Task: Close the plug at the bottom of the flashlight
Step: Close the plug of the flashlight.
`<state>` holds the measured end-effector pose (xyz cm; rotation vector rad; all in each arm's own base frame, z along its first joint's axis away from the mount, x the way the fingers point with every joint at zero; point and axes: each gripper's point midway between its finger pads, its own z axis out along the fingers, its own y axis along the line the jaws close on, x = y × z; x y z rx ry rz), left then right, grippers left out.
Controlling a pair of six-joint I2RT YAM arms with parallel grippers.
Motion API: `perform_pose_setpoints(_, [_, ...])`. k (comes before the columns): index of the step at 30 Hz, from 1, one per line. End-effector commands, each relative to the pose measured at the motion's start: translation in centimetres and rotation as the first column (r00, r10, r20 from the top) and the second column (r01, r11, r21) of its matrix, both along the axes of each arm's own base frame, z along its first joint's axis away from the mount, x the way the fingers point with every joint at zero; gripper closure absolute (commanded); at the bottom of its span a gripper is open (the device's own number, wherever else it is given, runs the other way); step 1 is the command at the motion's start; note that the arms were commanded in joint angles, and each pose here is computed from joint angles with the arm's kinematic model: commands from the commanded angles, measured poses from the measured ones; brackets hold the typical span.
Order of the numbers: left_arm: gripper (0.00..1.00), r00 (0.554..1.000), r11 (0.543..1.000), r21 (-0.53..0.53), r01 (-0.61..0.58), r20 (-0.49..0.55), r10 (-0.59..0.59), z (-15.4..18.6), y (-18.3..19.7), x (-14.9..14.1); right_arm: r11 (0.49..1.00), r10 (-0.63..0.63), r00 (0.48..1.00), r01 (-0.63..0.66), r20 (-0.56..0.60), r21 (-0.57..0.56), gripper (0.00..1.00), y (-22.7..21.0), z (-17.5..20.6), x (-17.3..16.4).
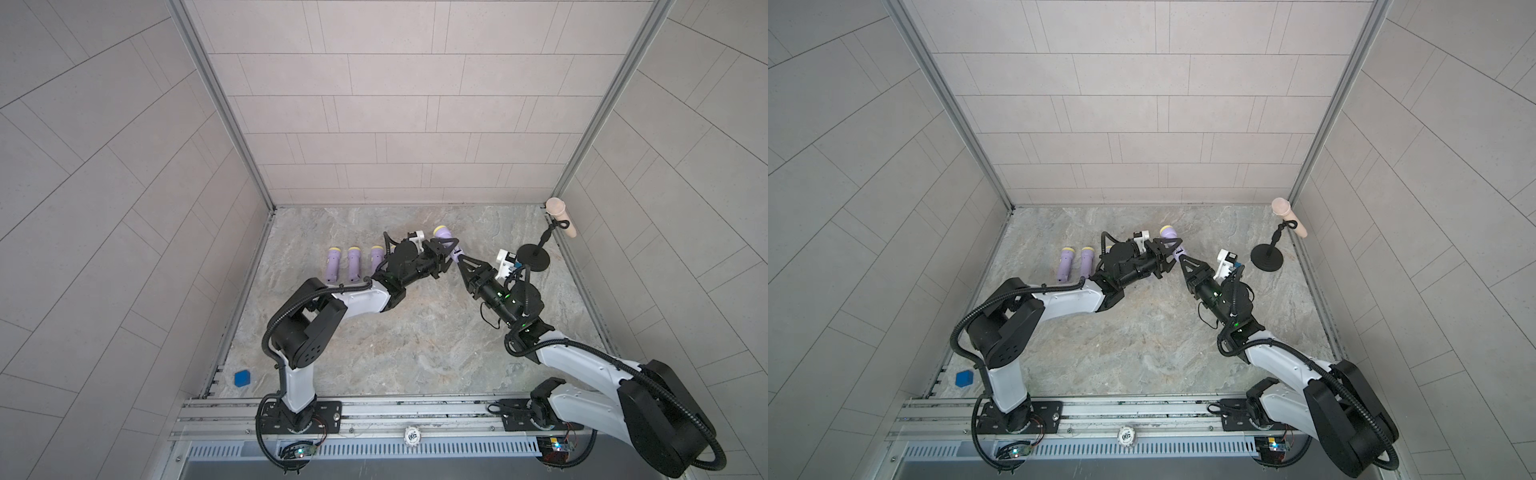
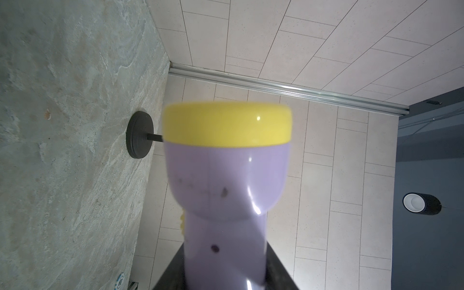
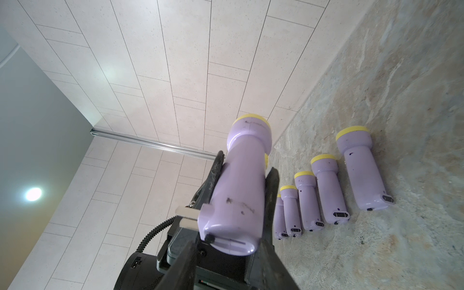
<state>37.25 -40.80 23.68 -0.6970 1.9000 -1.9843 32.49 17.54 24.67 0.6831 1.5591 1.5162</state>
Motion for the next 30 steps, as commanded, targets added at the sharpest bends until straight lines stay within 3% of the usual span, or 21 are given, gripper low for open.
perform_pose_setpoints(1, [1.00,1.000,0.999,-0.028,0.021,0.003,-0.021,0.25,-0.56,-0.50,0.999,-0.002,0.998,-0.001,0.067,0.034,0.58,0.01,2.04,-0.16])
perform_pose_setpoints(30, [1.00,0.999,0.999,-0.023,0.043,0.001,-0.043,0.04,-1.32,-1.37,1.000,-0.012,0.998,0.010,0.065,0.027,0.60,-0.12,2.16,-0.04])
